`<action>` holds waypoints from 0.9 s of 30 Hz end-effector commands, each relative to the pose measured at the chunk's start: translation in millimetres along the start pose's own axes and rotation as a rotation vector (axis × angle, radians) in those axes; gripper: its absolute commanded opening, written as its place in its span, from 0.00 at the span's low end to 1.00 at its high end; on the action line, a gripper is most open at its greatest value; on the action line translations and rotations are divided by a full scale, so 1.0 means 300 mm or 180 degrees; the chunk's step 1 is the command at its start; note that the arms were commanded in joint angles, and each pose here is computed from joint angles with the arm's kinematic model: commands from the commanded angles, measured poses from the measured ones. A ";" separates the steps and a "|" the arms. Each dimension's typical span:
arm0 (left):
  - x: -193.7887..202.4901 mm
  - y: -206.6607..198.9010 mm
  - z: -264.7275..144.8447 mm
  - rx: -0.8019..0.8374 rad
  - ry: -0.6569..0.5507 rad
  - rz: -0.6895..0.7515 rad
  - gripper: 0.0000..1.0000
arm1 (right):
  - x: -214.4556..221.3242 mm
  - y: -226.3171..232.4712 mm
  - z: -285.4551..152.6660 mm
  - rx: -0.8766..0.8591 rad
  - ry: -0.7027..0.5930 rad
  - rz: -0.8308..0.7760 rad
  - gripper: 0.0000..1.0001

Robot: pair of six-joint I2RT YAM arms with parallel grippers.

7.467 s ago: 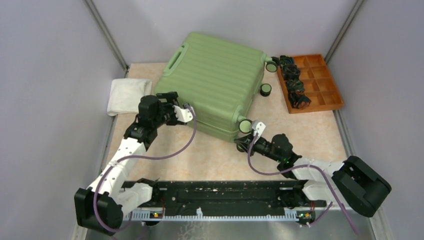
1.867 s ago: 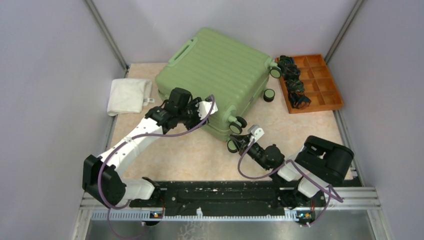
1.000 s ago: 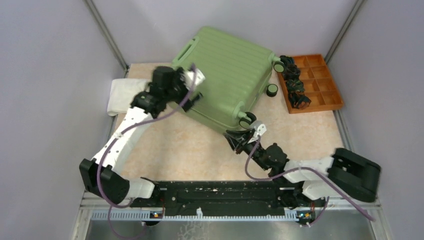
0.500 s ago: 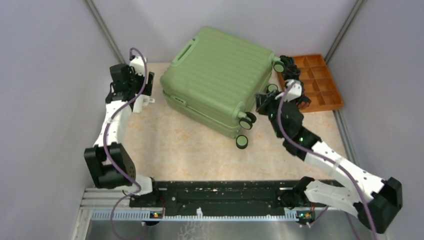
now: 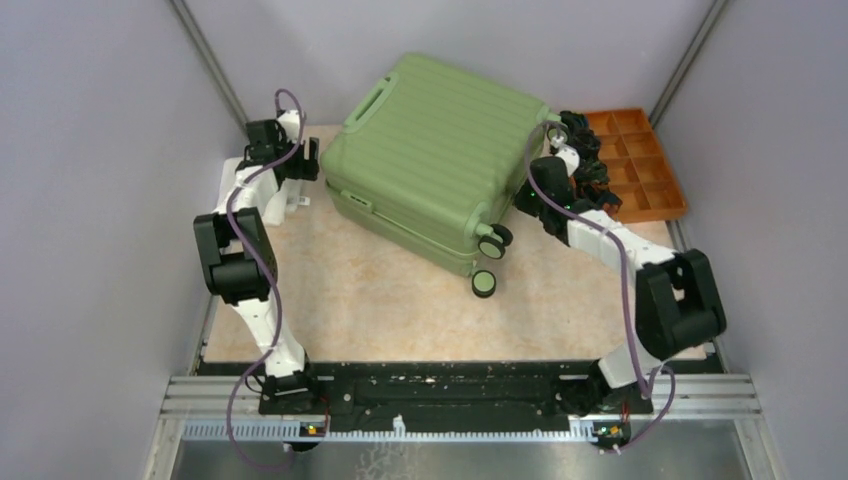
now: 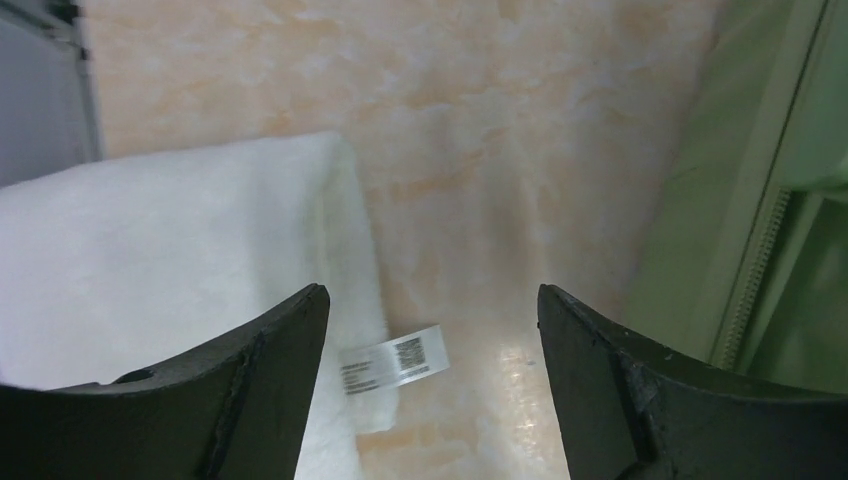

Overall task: Pack the luggage
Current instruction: Zip the luggage at the center of the board.

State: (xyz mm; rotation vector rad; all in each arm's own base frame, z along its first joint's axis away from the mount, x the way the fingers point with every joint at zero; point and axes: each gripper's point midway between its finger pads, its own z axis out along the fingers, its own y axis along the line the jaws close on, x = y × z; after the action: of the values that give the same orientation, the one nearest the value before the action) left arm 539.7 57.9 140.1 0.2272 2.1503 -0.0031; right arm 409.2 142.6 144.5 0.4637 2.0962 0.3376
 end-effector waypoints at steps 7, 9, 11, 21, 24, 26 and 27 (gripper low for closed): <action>-0.032 -0.360 -0.020 0.1592 -0.0460 -0.0020 0.83 | -0.042 0.249 0.224 -0.0799 0.0257 -0.0197 0.00; -0.019 -0.420 -0.073 0.1907 -0.0544 0.0124 0.81 | -0.023 0.292 0.247 -0.0989 0.0380 -0.0254 0.00; -0.001 -0.466 -0.126 0.2146 -0.0585 0.0270 0.79 | -0.024 0.343 0.251 -0.1165 0.0457 -0.0313 0.00; 0.148 -0.615 -0.389 0.2710 -0.0494 0.0899 0.74 | 0.061 0.511 0.187 -0.1747 0.0613 -0.0688 0.00; 0.194 -0.634 -0.468 0.2776 -0.0482 0.1039 0.74 | 0.085 0.531 0.167 -0.1904 0.0661 -0.0736 0.00; 0.213 -0.643 -0.509 0.2786 -0.0498 0.1129 0.74 | 0.095 0.541 0.156 -0.2003 0.0683 -0.0768 0.00; 0.220 -0.646 -0.526 0.2784 -0.0509 0.1166 0.74 | 0.100 0.552 0.148 -0.2091 0.0702 -0.0800 0.00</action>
State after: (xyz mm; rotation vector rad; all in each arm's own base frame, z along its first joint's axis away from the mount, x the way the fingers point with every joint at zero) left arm 412.0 -20.2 141.1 0.7992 1.9998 -0.3598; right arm 498.9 153.8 92.6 0.1747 2.2544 0.3207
